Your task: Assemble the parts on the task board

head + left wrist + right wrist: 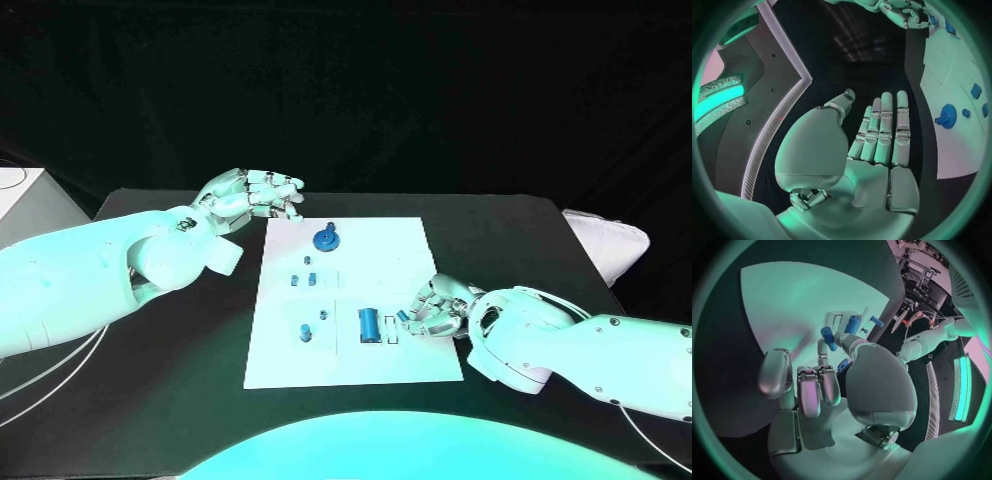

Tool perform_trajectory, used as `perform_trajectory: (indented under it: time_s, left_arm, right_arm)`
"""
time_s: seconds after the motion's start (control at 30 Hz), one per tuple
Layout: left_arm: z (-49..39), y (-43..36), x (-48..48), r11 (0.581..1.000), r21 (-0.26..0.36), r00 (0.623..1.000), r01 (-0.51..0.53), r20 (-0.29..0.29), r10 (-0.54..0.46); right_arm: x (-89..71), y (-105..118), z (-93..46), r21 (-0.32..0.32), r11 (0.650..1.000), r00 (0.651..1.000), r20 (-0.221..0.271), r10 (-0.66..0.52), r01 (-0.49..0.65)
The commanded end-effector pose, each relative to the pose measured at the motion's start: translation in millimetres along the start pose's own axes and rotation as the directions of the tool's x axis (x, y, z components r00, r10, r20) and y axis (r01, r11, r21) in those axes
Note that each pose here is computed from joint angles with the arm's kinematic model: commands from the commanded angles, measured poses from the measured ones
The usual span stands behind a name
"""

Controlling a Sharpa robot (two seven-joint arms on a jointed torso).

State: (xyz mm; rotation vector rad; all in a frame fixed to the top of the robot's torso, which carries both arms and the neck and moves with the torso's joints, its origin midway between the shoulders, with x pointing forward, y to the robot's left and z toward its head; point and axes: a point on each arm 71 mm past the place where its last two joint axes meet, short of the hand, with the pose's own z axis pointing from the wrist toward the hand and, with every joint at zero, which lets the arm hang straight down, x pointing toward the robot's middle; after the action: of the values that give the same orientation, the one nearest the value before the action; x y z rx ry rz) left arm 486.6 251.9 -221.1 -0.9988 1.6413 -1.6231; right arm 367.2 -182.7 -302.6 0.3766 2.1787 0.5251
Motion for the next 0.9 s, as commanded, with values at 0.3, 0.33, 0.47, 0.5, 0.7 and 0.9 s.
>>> perform_trajectory:
  time_s: [0.3, 0.33, 0.47, 0.5, 0.7, 0.9]
  left_arm:
    - [0.9, -1.4, 2.6, 1.0, 0.013, 1.0, 0.005, -0.015, -0.005]
    - [1.0, -1.3, 2.6, 1.0, 0.012, 1.0, 0.005, -0.015, -0.005]
    - [1.1, -0.9, 3.5, 1.0, 0.007, 1.0, 0.007, -0.023, -0.007]
    - [1.2, -0.8, 3.7, 1.0, 0.005, 1.0, 0.007, -0.026, -0.006]
    - [1.5, -0.5, 4.4, 1.0, 0.002, 0.999, 0.005, -0.032, -0.005]
    - [1.5, -0.5, 4.4, 1.0, 0.002, 0.999, 0.005, -0.032, -0.005]
  right_arm:
    - [13.9, 9.4, 7.1, 0.03, 0.998, 0.994, -0.095, 0.056, -0.053]
    - [14.6, 9.9, 7.6, 0.031, 0.998, 0.994, -0.099, 0.054, -0.051]
    - [15.5, 10.3, 8.8, 0.034, 0.998, 0.993, -0.105, 0.051, -0.048]
    - [15.5, 10.2, 9.0, 0.036, 0.998, 0.993, -0.104, 0.051, -0.048]
    - [16.3, 10.0, 10.0, 0.04, 0.998, 0.993, -0.109, 0.047, -0.043]
    - [15.4, 8.6, 11.7, 0.041, 0.999, 0.994, -0.099, 0.037, -0.033]
